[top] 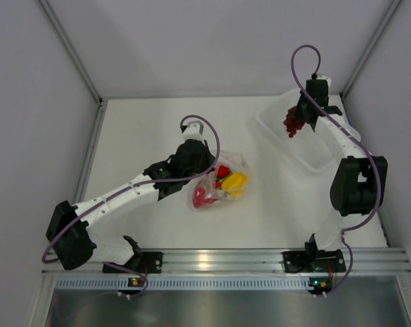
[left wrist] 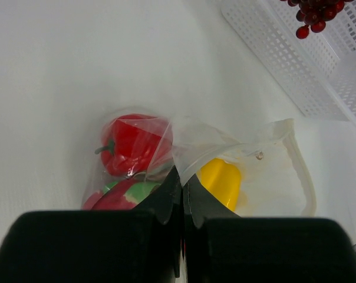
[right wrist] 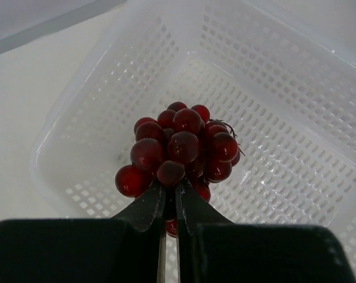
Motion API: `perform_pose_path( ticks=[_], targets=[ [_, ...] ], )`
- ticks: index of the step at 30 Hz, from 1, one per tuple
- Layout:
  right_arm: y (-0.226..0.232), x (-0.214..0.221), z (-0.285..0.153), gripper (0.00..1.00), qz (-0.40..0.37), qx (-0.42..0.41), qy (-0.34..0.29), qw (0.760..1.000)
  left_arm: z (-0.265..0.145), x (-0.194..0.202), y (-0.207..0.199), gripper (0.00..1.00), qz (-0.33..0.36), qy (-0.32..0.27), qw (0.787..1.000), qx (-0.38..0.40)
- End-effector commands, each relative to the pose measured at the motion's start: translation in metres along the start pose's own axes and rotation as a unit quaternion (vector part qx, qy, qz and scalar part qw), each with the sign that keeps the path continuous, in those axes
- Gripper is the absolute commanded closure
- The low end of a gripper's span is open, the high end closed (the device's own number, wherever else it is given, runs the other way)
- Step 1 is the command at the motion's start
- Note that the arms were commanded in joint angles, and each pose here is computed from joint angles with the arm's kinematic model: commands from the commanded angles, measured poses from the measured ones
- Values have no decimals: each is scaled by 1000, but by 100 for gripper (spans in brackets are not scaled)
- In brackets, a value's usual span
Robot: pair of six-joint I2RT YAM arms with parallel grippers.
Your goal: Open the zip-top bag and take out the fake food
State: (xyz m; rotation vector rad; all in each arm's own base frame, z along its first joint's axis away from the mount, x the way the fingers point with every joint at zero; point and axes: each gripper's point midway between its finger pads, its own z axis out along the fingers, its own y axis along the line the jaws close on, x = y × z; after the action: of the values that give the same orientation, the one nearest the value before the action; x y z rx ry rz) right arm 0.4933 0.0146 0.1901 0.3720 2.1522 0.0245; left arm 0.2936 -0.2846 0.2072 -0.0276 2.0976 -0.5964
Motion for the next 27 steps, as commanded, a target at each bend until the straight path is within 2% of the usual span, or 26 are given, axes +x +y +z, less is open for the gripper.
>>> perform_pose_path(
  ticks=[1,5,8,11,12,14,15,18,22,23,25,26,27],
  targets=[
    [4,-51,13,100,21,1,-72,997,-5,-21,-18,100,-9,-24,999,33],
    [3,-45,36,100,26,7,-82,996,-2,-18,-20,100,-6,-18,999,37],
    [6,-39,45,92,27,2,-79,997,-6,-19,-22,100,-5,-17,999,45],
    [10,-36,47,79,18,-3,-67,998,-8,-22,-27,100,-6,-17,998,54],
    [12,-38,47,65,18,-7,-65,998,-10,-25,-29,100,-7,-20,998,57],
    [10,-32,45,57,15,-2,-47,999,-10,-25,-30,100,-7,-19,998,59],
    [10,-32,43,47,14,-1,-46,999,-11,-27,-32,100,-8,-21,998,61],
    [6,-29,30,45,10,7,-32,999,-11,-28,-34,100,-8,-21,998,65],
    [9,-36,-8,46,18,-14,-48,999,-13,-30,-38,100,-13,-19,997,72],
    [11,-47,-29,46,24,-26,-65,997,-14,-31,-39,100,-15,-20,997,75],
    [22,-37,-49,49,17,-57,-57,997,-15,-32,-43,100,-20,-19,996,81],
    [29,-41,-72,50,16,-77,-67,995,-15,-33,-44,100,-24,-19,996,83],
    [43,-23,-80,50,5,-108,-48,993,-15,-35,-46,100,-28,-19,996,85]
  ],
)
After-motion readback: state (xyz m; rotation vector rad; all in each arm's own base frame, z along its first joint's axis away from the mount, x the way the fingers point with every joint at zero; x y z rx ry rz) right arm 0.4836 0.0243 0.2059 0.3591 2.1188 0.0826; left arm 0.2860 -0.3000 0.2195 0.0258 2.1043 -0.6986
